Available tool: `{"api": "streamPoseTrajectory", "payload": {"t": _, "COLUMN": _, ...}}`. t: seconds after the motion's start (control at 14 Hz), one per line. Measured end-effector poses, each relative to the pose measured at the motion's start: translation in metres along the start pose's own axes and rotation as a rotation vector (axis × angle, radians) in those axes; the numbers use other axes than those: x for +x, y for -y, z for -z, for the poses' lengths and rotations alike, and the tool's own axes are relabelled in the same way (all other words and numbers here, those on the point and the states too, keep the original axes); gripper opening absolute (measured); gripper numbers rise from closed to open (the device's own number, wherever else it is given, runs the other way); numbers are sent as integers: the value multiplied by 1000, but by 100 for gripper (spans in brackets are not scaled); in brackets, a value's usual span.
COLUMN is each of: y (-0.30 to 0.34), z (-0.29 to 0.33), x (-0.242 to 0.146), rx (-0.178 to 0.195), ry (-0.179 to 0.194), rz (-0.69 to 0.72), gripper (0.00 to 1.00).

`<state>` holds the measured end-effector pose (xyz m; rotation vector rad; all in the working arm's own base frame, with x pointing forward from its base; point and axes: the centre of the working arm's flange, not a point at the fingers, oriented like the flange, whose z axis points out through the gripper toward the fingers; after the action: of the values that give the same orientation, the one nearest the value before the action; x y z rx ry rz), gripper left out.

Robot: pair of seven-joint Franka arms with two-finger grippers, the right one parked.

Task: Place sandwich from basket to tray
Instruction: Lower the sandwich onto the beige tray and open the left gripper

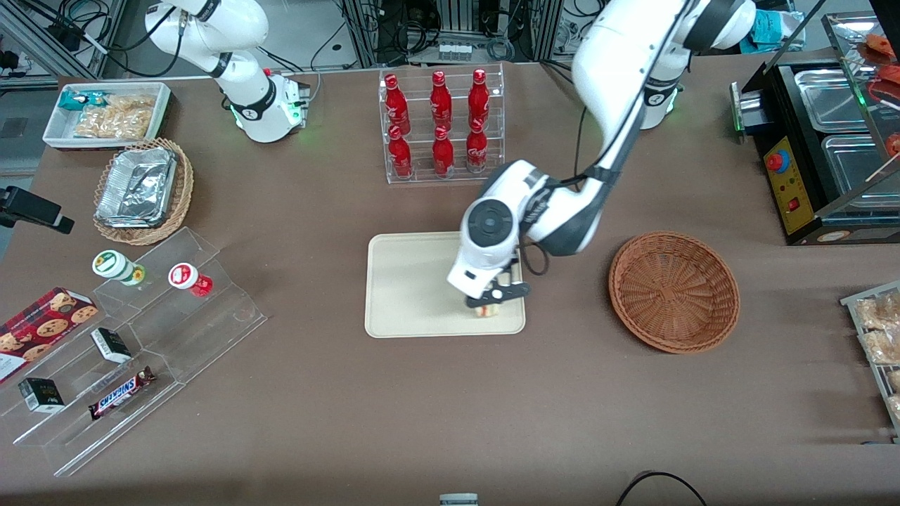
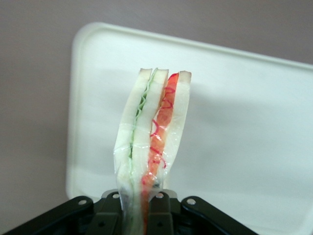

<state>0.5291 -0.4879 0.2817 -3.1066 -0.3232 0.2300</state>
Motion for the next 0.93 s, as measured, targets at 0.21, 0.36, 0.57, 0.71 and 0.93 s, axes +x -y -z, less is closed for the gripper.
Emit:
{"api": "streamPoseTrajectory", "payload": {"t": 0.21, "y": -33, "z": -16, "x": -25, "rx": -14, "ry": 18, "rz": -31, "gripper": 15}}
{"api": "streamPoseTrajectory", "payload": {"t": 0.36, "y": -45, "z": -29, "x": -33, "rx": -17, "ry": 19, "rz": -48, "gripper": 15}}
{"api": "streamPoseTrajectory", "payload": {"t": 0.57, "y": -50, "z": -46, "x": -30, "rx": -27, "ry": 14, "rz": -48, "gripper": 15}}
{"api": "streamPoseTrajectory", "payload": {"t": 0.71, "y": -50, "z": -51, "x": -26, "rx": -27, "ry": 14, "rz": -45, "gripper": 15}}
{"api": "streamPoseTrajectory", "payload": {"t": 0.93, "y": -49, "z": -58, "x": -25, "rx": -19, "ry": 19, "rz": -64, "gripper": 30}}
